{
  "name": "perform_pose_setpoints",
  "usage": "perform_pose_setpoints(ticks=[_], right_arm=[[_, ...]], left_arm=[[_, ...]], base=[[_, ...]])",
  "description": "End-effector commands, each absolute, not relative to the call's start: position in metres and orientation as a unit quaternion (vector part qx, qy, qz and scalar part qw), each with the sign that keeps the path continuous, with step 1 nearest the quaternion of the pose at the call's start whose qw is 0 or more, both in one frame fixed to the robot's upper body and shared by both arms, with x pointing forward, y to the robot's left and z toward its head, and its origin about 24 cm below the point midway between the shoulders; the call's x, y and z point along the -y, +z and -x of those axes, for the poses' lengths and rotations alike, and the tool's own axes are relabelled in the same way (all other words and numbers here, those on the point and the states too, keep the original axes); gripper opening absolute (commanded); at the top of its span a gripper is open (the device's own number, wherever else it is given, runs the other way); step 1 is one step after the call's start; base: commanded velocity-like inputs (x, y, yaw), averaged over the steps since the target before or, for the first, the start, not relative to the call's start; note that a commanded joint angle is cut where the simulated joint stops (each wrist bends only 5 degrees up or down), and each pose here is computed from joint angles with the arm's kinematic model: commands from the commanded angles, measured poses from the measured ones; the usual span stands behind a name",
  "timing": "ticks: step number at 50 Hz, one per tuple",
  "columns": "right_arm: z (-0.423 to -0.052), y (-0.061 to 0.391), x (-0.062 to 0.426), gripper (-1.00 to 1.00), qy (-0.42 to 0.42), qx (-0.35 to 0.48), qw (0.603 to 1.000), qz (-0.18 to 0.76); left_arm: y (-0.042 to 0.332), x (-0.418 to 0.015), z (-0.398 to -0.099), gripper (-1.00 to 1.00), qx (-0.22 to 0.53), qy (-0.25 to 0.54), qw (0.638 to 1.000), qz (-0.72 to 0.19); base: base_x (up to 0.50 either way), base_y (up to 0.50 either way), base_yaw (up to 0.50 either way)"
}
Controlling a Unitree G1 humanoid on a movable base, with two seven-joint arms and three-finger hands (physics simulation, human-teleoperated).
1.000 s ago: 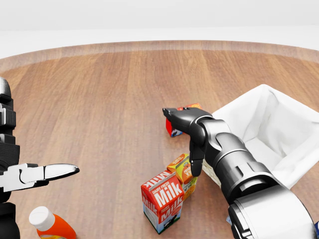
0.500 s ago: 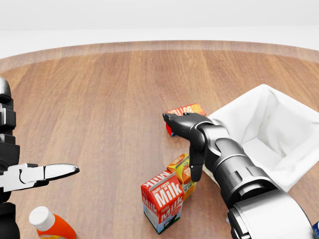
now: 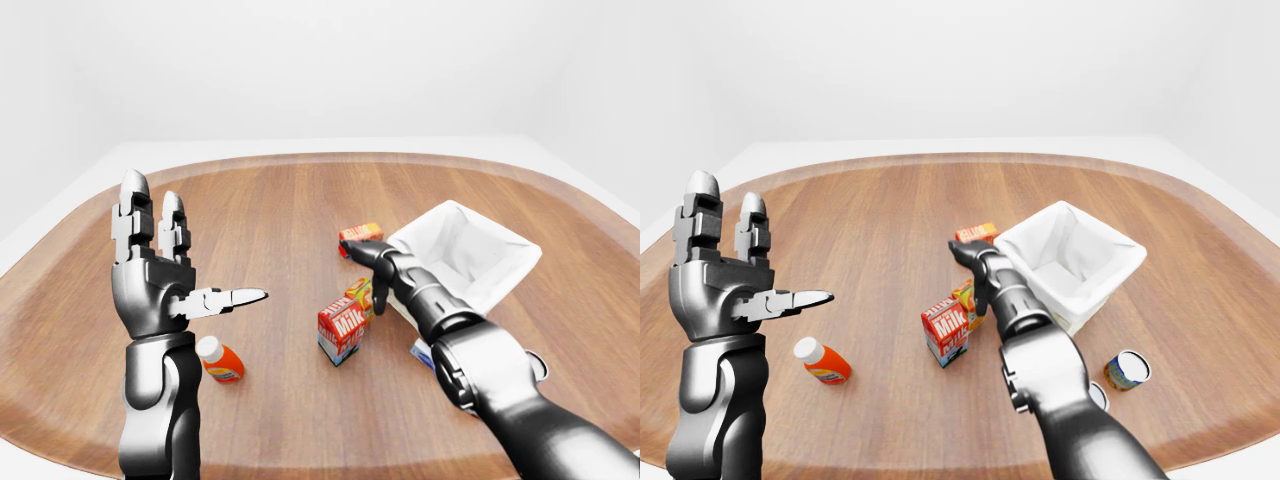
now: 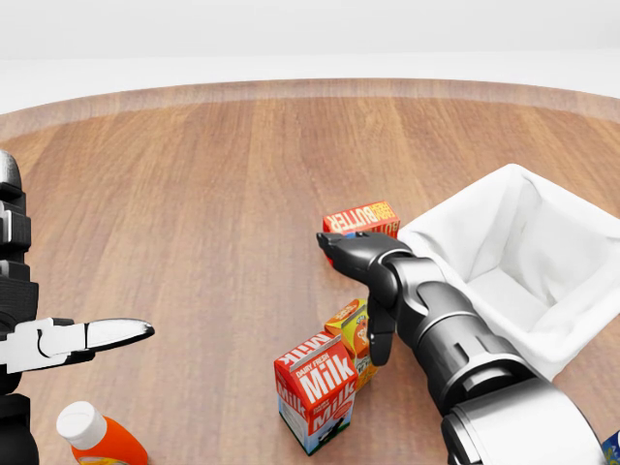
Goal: Pick up the orange juice, and put it in the basket.
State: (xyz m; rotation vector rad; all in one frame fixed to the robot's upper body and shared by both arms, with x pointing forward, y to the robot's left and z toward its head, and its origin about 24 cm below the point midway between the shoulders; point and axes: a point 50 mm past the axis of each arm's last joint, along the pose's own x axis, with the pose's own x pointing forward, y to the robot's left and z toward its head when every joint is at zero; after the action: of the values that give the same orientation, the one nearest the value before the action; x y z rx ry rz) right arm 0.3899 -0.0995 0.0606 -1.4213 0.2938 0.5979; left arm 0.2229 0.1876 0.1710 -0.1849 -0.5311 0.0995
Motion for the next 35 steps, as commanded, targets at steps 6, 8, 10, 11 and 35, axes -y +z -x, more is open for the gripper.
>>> perform_pose_setpoints(ticks=[6, 8, 10, 11, 35], right_arm=[[-0.386, 0.052, 0.105, 1.00, 0.269, -0.144, 0.710, 0.635], [-0.386, 0.051, 0.105, 1.00, 0.269, -0.145, 0.709, 0.635], [-0.385, 0.050, 0.106, 1.00, 0.269, -0.145, 0.710, 0.634], [-0.385, 0.050, 0.106, 1.00, 0.269, -0.146, 0.710, 0.634], [-0.382, 0.044, 0.109, 1.00, 0.267, -0.151, 0.713, 0.631]], left_arm=[[0.171, -0.188, -0.223, 1.00, 0.262, 0.049, 0.960, 0.091], [0.171, -0.188, -0.223, 1.00, 0.262, 0.049, 0.959, 0.091], [0.171, -0.188, -0.223, 1.00, 0.262, 0.049, 0.959, 0.091], [0.171, -0.188, -0.223, 1.00, 0.262, 0.049, 0.960, 0.091], [0.171, -0.188, -0.223, 1.00, 0.262, 0.049, 0.959, 0.091]], base=[[0.00, 0.00, 0.00], [0.00, 0.00, 0.00], [0.00, 0.00, 0.00], [0.00, 0.00, 0.00], [0.00, 0.00, 0.00]])
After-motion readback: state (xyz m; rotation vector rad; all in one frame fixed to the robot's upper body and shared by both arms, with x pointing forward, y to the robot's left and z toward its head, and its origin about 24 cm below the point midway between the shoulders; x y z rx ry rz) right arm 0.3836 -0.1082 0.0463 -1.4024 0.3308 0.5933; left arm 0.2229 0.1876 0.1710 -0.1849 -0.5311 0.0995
